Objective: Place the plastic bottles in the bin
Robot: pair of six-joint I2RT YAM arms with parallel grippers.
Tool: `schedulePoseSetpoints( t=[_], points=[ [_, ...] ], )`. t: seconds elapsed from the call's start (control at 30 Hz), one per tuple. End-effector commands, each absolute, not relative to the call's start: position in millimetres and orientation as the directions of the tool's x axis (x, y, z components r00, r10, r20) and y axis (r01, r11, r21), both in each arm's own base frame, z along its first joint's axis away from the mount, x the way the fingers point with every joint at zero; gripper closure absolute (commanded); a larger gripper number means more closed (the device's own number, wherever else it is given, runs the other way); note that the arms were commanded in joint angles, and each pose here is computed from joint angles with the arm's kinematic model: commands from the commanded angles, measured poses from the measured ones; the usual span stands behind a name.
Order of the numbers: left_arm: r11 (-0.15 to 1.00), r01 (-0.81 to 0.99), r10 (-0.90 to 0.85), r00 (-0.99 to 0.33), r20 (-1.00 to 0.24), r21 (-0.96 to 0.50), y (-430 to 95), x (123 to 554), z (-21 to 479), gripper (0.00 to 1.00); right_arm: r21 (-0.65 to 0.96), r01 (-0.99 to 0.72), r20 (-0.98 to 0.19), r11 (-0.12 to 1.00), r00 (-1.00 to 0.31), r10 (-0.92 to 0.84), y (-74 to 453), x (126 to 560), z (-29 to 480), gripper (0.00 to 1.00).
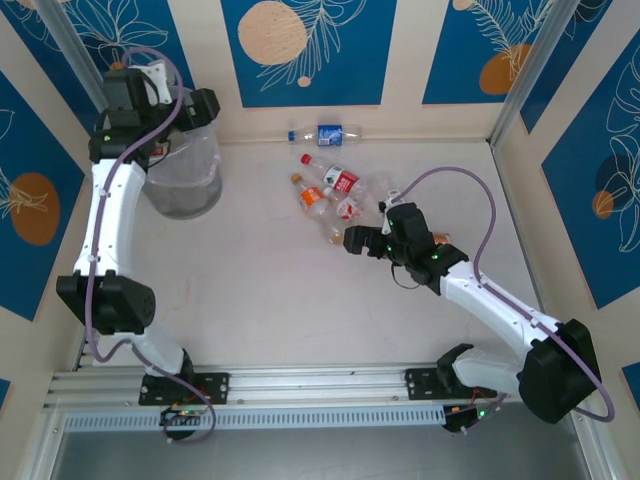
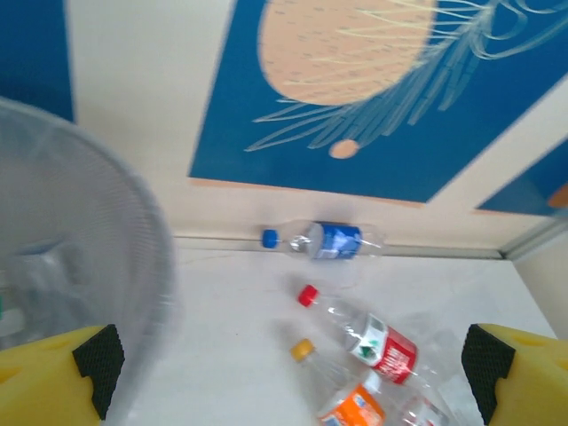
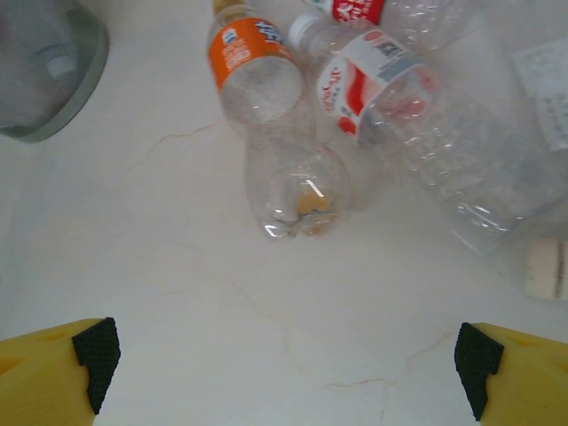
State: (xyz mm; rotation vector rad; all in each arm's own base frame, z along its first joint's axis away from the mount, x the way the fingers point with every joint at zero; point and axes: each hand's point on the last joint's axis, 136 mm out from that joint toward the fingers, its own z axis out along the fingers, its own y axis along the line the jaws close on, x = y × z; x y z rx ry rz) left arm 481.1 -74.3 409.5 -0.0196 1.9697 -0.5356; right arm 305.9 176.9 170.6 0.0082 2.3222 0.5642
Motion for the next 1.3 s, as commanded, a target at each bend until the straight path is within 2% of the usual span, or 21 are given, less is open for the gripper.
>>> schedulePoseSetpoints(
  t=[0.0,0.37,0.67,0.9,1.27],
  points=[
    [0.89,0.281,-0.226,-0.411,-0.883,-0.358,-102,467,421,0.01,0.38,-0.098,-0.665,0.92,-0.72,0.198,158,315,177,0.01],
    [0.789,0.417,-0.228,-0.484,-0.845,-0.452,-193,408,388,0.01,0.376,0.026,-0.648,0.926,-0.707,0.283,110,333,174,0.01],
    [0.747,0.456,-0.176,-0.567,-0.805,-0.484,-246,375,348,0.01,0.318,0.067,-0.643,0.946,-0.718,0.267,81,349,170,0.01],
    [0.772,0.412,-0.176,-0.594,-0.785,-0.484,-251,376,322,0.01,0.277,0.1,-0.615,0.956,-0.746,0.256,58,360,159,0.01],
    [0.802,0.303,-0.235,-0.633,-0.738,-0.515,-240,378,285,0.01,0.294,0.224,-0.511,0.929,-0.785,0.351,21,374,126,0.01]
  ],
)
